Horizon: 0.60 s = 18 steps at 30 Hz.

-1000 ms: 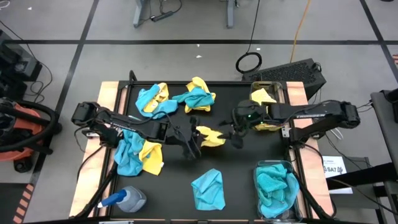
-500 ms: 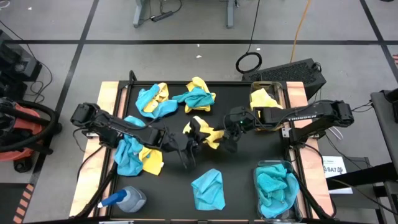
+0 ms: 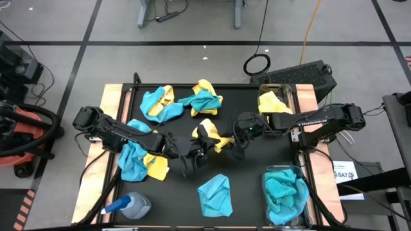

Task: Sort microfiber towel by color & place in baskets
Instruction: Put the yellow towel into the top transparent bin

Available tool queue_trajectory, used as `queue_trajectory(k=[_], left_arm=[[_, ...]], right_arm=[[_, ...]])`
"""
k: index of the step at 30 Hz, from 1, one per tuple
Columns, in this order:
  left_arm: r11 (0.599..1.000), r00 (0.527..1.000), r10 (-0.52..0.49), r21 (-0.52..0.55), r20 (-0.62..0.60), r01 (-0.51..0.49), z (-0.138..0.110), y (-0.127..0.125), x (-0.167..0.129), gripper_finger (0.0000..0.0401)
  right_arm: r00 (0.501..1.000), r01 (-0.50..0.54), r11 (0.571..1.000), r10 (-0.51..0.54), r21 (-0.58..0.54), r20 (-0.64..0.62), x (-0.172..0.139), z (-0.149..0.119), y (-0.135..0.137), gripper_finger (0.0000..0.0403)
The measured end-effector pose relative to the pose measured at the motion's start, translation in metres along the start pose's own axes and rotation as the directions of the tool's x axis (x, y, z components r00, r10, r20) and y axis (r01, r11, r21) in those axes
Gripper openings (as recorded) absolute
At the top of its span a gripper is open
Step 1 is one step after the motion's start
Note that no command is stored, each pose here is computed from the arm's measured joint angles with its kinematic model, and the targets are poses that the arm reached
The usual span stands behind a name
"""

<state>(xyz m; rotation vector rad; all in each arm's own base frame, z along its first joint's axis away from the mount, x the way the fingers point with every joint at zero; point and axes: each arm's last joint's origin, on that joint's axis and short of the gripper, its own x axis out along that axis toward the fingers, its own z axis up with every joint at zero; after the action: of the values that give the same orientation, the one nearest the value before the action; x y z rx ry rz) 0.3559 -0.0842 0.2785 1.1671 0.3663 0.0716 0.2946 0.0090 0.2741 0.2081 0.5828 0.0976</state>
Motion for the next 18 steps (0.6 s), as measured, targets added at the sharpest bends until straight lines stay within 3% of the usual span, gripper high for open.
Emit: queue_trajectory(k=[10, 18], left_arm=[[0.997, 0.998, -0.067, 0.028, -0.012, 0.068, -0.002, -0.006, -0.001, 0.0054], [0.973, 0.988, -0.137, -0.197, -0.069, 0.121, -0.010, -0.018, -0.001, 0.0201]], right_arm=[[0.999, -0.024, 0.998, 0.021, -0.063, -0.041, 0.000, -0.004, 0.002, 0.0016], [0.990, 0.028, 0.997, -0.038, -0.070, -0.137, -0.009, -0.013, -0.001, 0.0007]])
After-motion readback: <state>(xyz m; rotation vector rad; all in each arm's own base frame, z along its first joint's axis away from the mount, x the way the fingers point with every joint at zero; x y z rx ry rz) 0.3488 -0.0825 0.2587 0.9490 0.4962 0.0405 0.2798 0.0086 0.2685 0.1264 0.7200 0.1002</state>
